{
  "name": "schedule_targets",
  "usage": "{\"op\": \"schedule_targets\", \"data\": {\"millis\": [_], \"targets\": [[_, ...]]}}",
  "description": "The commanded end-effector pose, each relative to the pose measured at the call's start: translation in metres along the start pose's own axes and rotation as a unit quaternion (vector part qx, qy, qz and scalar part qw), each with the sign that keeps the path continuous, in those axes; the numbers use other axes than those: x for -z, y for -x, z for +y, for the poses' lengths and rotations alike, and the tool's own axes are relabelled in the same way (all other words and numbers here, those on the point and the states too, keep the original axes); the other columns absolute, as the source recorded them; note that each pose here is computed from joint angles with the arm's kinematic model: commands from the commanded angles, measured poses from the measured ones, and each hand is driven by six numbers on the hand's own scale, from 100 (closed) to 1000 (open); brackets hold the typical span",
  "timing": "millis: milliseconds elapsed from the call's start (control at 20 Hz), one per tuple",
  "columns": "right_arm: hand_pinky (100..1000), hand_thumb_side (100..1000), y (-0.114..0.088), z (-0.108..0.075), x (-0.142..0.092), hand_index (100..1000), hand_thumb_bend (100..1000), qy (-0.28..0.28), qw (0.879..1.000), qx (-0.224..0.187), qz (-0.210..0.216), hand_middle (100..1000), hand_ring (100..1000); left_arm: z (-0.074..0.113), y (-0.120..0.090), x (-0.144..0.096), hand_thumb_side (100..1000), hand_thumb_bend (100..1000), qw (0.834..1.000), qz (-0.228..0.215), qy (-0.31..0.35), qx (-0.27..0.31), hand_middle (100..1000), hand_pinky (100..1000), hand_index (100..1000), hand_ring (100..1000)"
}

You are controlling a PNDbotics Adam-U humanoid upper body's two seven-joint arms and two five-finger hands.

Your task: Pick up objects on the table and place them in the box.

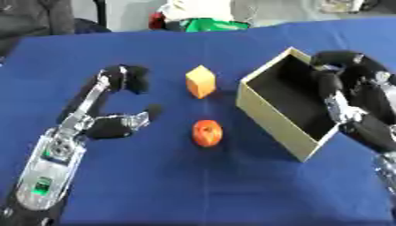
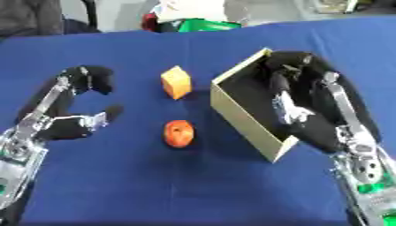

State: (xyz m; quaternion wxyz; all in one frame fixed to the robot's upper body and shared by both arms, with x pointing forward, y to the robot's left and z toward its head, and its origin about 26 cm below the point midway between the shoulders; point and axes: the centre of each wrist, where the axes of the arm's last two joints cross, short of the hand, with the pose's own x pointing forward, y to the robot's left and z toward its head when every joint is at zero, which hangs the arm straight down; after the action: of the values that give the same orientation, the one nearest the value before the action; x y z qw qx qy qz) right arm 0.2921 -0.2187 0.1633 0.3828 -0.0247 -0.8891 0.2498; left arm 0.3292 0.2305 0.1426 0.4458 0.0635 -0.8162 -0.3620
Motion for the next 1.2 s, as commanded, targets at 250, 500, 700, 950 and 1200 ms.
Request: {"op": "schedule_targets", "data": {"millis": [250,500,700,950,1200], "targets": [[751,483,-0.007,-0.004,0.003,800,100,0.000,1.000,-0.001,-0.014,686,840,0.007,0.003,0.011,355,475,0.992,0.016,0.108,0.068,597,665,792,653],[751,485,-0.007,-0.004,0.003,799,100,-0.002,1.000,0.000,-0.013,686,840,0.001,0.009,0.025,338,475,0.981,0.033,0.161,0.103,603,673,792,656],[751,484,-0.007,-0.003,0.003,799,100,-0.003,1.000,0.001,-0.015,685,840,-0.008,0.013,0.037,319,490,0.974,0.042,0.181,0.132,612,686,793,664],[751,483,-0.007,-0.003,0.004,799,100,-0.006,1.000,0.003,-0.016,685,840,-0.019,0.013,0.051,299,504,0.967,0.042,0.188,0.166,621,702,793,671],[751,484,-0.007,-0.002,0.004,799,100,-0.007,1.000,0.003,-0.017,686,840,-0.033,0.014,0.059,299,504,0.959,0.034,0.202,0.194,622,705,793,672]]}}
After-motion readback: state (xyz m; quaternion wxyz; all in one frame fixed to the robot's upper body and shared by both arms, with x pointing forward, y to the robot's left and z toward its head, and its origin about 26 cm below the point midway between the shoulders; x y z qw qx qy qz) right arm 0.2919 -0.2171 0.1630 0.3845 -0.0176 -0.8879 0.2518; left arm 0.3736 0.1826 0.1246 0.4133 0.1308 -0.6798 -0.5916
